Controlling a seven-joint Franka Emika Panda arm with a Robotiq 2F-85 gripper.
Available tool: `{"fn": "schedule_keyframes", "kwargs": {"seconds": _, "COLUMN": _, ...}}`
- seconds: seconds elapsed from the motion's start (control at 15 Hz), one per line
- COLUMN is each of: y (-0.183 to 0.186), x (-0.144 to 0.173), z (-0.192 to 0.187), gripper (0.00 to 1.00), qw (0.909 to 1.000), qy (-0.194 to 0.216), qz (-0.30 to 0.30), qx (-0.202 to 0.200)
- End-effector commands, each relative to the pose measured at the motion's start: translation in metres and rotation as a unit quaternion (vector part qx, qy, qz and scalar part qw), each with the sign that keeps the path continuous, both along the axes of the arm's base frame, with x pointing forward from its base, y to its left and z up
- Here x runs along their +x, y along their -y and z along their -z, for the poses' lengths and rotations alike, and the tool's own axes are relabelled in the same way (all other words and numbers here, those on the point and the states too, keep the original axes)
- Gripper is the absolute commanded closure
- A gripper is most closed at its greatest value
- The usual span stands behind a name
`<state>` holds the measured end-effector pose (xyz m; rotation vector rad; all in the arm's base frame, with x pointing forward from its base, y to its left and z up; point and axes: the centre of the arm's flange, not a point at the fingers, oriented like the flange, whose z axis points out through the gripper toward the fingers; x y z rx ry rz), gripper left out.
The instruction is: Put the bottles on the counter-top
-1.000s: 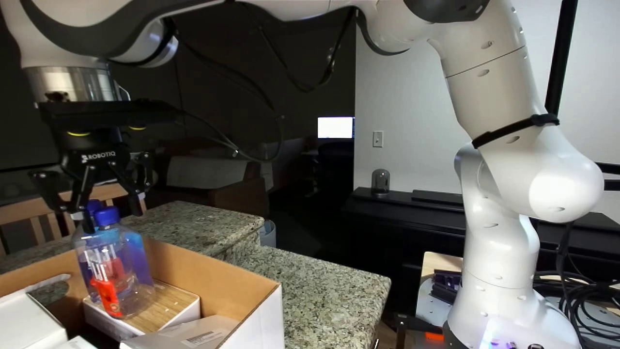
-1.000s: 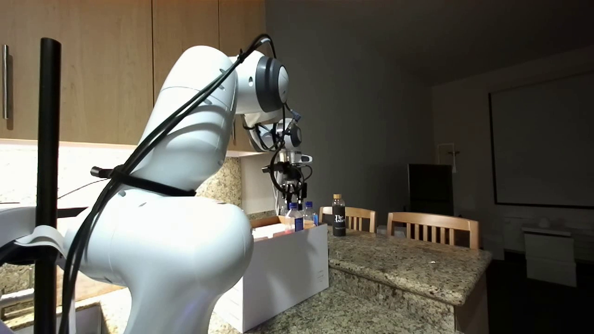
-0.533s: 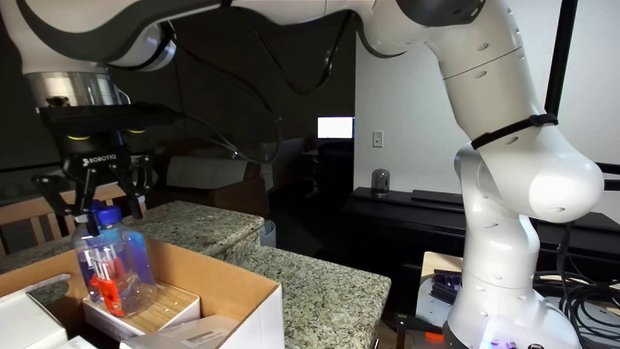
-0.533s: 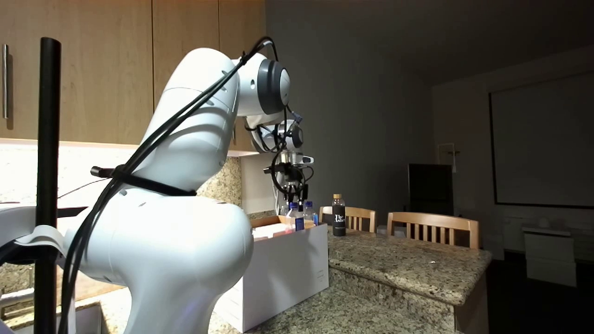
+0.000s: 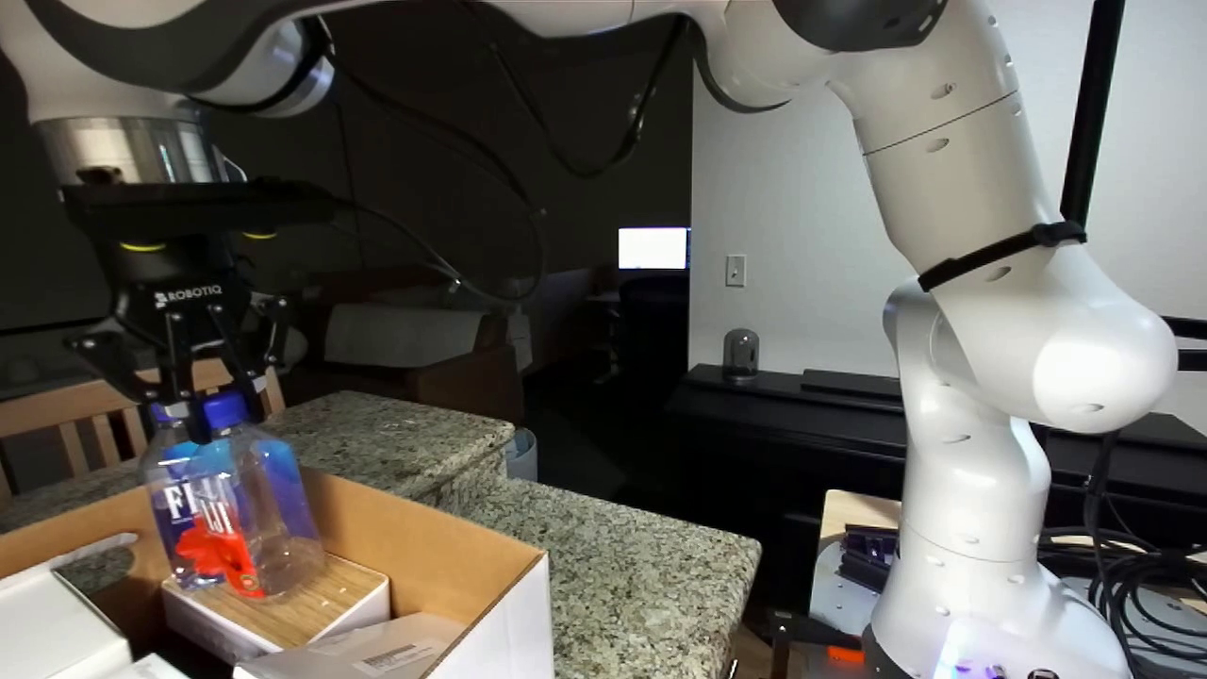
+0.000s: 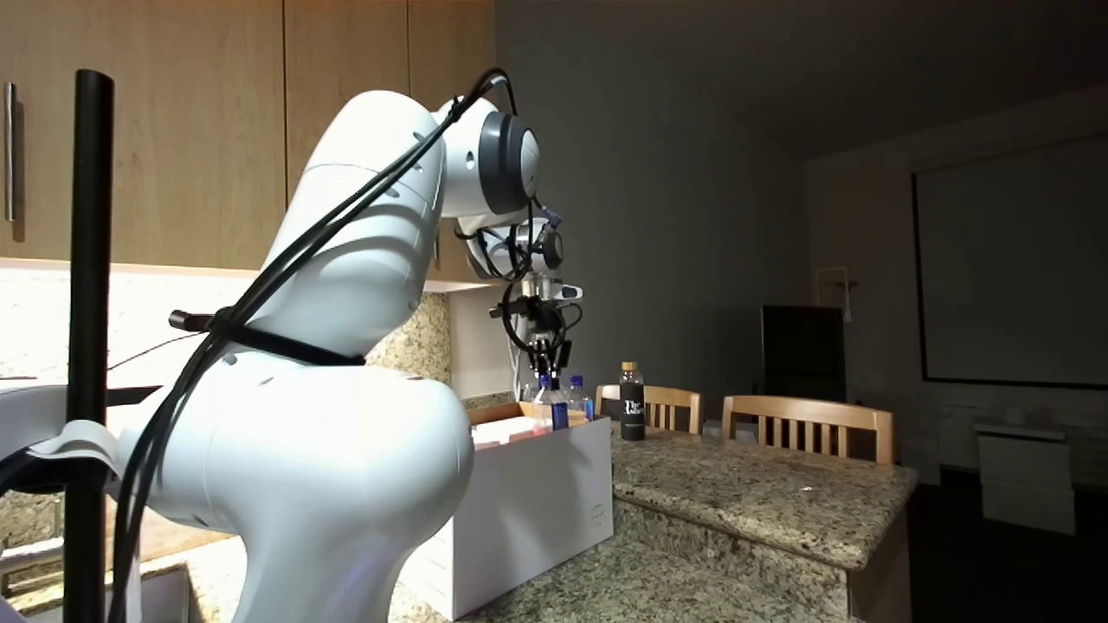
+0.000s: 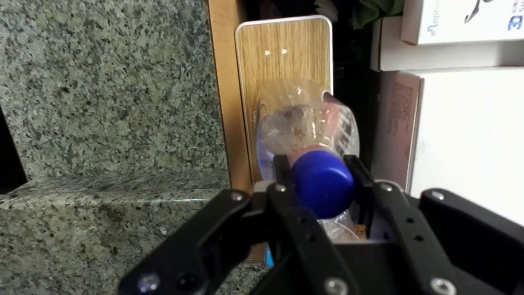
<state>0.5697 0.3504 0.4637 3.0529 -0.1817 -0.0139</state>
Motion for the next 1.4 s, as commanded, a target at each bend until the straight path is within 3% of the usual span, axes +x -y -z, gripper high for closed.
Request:
{"fn": "schedule_keyframes", "kwargs": {"seconds": 0.0, "y": -0.003, "x": -0.003, "z": -0.008, "gripper": 0.85, "qw": 0.9997, "qy": -0.013, "qz": 0.018, "qx": -0.006}}
{"fn": "schedule_keyframes", "kwargs": {"seconds": 0.4, "y": 0.026, "x": -0.023, "z": -0.06, "gripper": 0.84, "qw": 0.9987, "qy": 0.013, "qz": 0.039, "qx": 0.029}}
{"fn": "schedule_keyframes", "kwargs": {"seconds": 0.8, "y": 0.087, "x": -0.044, "z": -0.097, "gripper": 0.84, "qw": 0.9914, "qy": 0.028, "qz": 0.12, "qx": 0.044}}
{"fn": "schedule_keyframes", "kwargs": {"seconds": 1.13, "y": 0.144, "x": -0.069, "z": -0.066, "gripper": 0.84, "qw": 0.984, "qy": 0.016, "qz": 0.169, "qx": 0.054}}
{"fn": "schedule_keyframes", "kwargs": {"seconds": 1.33, "y": 0.157, "x": -0.086, "z": -0.034, "gripper": 0.85, "qw": 0.981, "qy": 0.046, "qz": 0.183, "qx": 0.044}}
